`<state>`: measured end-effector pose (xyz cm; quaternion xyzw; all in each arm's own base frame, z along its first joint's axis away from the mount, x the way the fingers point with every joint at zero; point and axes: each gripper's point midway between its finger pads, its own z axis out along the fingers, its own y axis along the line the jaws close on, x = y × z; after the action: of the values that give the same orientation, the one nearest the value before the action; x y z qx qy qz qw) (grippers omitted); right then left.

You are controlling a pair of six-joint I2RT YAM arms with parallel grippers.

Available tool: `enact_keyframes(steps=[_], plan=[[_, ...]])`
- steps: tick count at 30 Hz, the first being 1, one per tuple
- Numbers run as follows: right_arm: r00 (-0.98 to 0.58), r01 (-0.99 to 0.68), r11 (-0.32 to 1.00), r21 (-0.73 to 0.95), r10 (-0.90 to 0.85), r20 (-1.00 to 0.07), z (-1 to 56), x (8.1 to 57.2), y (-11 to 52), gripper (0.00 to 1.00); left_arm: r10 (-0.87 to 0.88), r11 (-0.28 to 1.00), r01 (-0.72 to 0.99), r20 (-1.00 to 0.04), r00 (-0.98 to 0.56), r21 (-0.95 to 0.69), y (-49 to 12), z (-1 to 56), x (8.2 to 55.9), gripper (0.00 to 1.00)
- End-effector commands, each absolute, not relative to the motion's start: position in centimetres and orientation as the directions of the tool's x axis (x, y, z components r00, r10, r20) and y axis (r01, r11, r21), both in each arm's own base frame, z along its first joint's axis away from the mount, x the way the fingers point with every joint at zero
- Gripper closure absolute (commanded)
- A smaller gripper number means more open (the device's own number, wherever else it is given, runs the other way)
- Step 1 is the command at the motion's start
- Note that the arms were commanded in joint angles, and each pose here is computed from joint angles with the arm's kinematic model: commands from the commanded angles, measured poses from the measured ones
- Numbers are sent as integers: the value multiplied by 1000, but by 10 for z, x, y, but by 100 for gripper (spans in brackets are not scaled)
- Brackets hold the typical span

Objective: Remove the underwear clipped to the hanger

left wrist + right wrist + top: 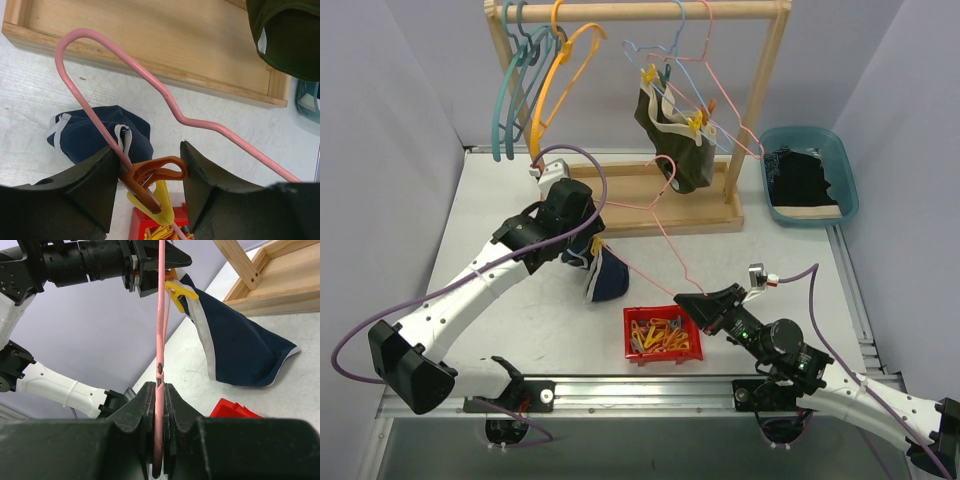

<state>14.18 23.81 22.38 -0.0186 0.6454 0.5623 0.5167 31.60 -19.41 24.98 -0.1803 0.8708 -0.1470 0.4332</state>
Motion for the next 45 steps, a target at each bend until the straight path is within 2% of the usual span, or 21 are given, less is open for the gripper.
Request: enact_keyframes(steps=[1, 2, 7, 10, 13, 14, 21, 31, 35, 40, 41, 42, 45], plan=[[-465, -663, 221, 715, 627, -625, 263, 129, 239, 100, -460, 879, -155, -720, -519, -450, -197, 272, 319, 46], [-469, -659, 224, 718, 625, -625, 260, 130, 240, 100, -460, 879, -152, -722, -517, -452, -196, 274, 318, 52], [-475, -622, 261, 738, 623, -621, 247, 137, 240, 100, -459, 881, -159, -726, -512, -445, -192, 275, 316, 65], [-464, -598, 287, 748, 637, -615, 242, 142, 236, 100, -464, 879, -162, -727, -505, -449, -188, 274, 313, 78], [-459, -577, 318, 752, 636, -621, 238, 146, 233, 100, -465, 880, -171, -727, -506, -444, -185, 270, 310, 95], [-454, -560, 341, 755, 636, -624, 234, 149, 231, 100, -466, 879, -173, -726, -506, -444, -184, 269, 309, 97], [-420, -436, 476, 764, 642, -641, 217, 168, 214, 100, -471, 876, -171, -725, -503, -451, -182, 264, 306, 97], [-406, -416, 498, 761, 647, -645, 217, 172, 210, 100, -470, 872, -149, -713, -521, -466, -185, 253, 301, 97], [-391, -347, 575, 741, 629, -672, 205, 179, 198, 100, -474, 865, -125, -709, -523, -486, -188, 256, 298, 97], [-372, -363, 597, 716, 612, -698, 221, 176, 190, 100, -461, 813, 46, -690, -558, -581, -209, 271, 280, 97], [-371, -344, 620, 705, 600, -709, 216, 176, 185, 100, -434, 807, 82, -682, -589, -584, -214, 258, 272, 97], [-362, -339, 623, 705, 606, -709, 220, 175, 180, 100, -411, 753, 181, -667, -621, -633, -233, 265, 263, 97], [-327, -310, 657, 688, 606, -726, 221, 176, 163, 100, -328, 633, 322, -621, -711, -703, -268, 263, 232, 97]])
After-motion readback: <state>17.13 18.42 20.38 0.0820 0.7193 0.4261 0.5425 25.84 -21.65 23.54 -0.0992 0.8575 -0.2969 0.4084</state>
